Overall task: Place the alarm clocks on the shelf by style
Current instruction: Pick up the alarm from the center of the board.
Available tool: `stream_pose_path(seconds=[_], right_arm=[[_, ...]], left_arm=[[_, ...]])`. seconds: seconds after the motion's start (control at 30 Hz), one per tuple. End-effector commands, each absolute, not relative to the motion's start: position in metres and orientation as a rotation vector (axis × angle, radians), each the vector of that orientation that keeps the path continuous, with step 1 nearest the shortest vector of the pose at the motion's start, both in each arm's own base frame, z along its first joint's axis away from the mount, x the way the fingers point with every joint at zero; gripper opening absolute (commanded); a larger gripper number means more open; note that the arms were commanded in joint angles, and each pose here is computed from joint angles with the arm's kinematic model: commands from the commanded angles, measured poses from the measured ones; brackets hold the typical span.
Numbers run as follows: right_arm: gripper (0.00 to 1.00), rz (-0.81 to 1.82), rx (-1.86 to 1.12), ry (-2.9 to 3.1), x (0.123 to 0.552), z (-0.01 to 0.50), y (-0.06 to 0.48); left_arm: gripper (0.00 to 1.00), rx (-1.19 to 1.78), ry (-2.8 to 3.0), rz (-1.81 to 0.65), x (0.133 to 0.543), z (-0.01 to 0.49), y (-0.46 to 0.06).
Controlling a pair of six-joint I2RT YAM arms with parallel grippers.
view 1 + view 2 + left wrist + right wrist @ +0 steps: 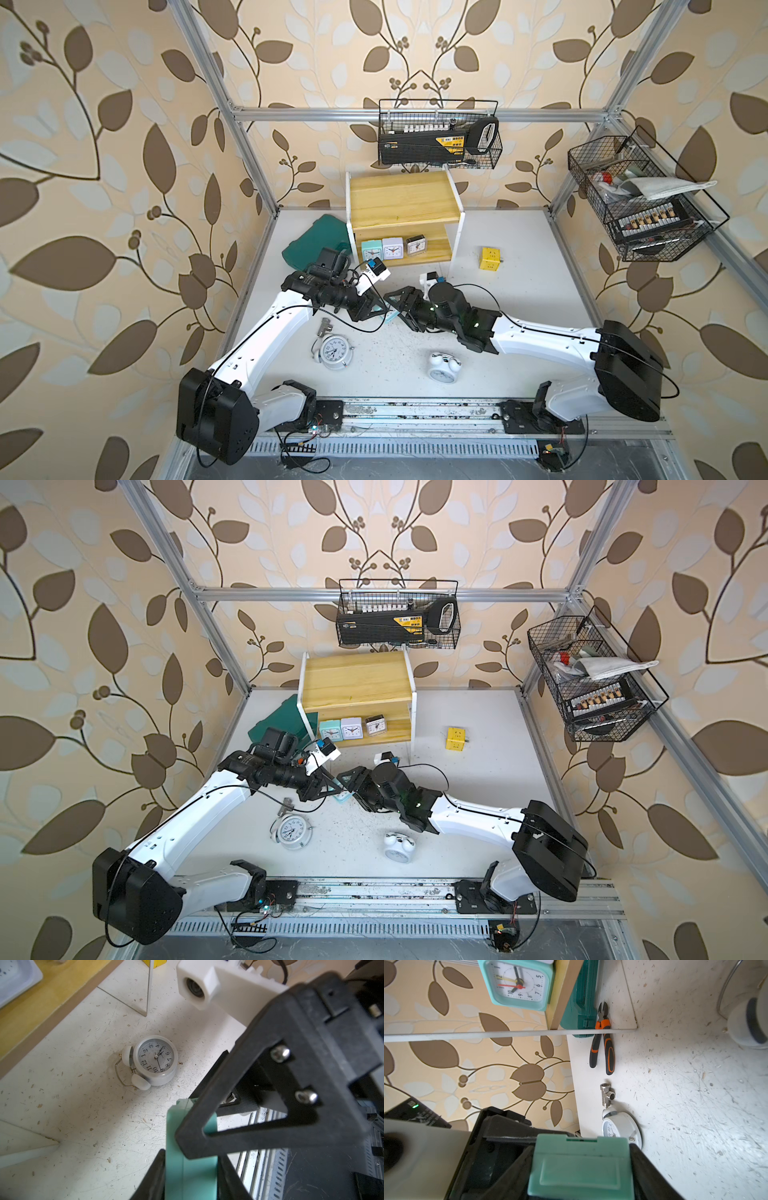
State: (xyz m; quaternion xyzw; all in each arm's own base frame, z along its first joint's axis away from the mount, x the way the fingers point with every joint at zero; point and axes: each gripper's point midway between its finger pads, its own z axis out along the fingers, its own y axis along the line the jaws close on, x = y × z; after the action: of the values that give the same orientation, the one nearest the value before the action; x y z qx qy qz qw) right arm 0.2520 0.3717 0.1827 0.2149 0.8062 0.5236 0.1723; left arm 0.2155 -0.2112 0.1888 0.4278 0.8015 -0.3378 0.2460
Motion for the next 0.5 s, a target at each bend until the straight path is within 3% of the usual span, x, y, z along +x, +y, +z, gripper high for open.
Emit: stream_pose_path(seconds=[0.0, 0.2, 0.37, 0.47], right_arm=[[0.62, 1.511, 0.608, 2.263, 0.251, 0.184, 0.374], [0.48, 1.497, 0.571, 2.237, 0.254, 0.186, 0.370], [0.44, 1.411, 0.438, 2.224, 0.264, 0.195, 0.358], [0.44, 1.313, 0.300, 2.258, 0.268, 0.197, 0.351]], left_arm=[[0.25, 1.166, 2.163, -0.936, 0.214, 0.193, -0.213], [0.33, 1.167, 2.170, -0.938, 0.214, 0.192, -0.213], [0.57, 1.185, 2.165, -0.958, 0.209, 0.193, -0.213], [0.65, 1.199, 2.155, -0.975, 0.205, 0.196, -0.213]])
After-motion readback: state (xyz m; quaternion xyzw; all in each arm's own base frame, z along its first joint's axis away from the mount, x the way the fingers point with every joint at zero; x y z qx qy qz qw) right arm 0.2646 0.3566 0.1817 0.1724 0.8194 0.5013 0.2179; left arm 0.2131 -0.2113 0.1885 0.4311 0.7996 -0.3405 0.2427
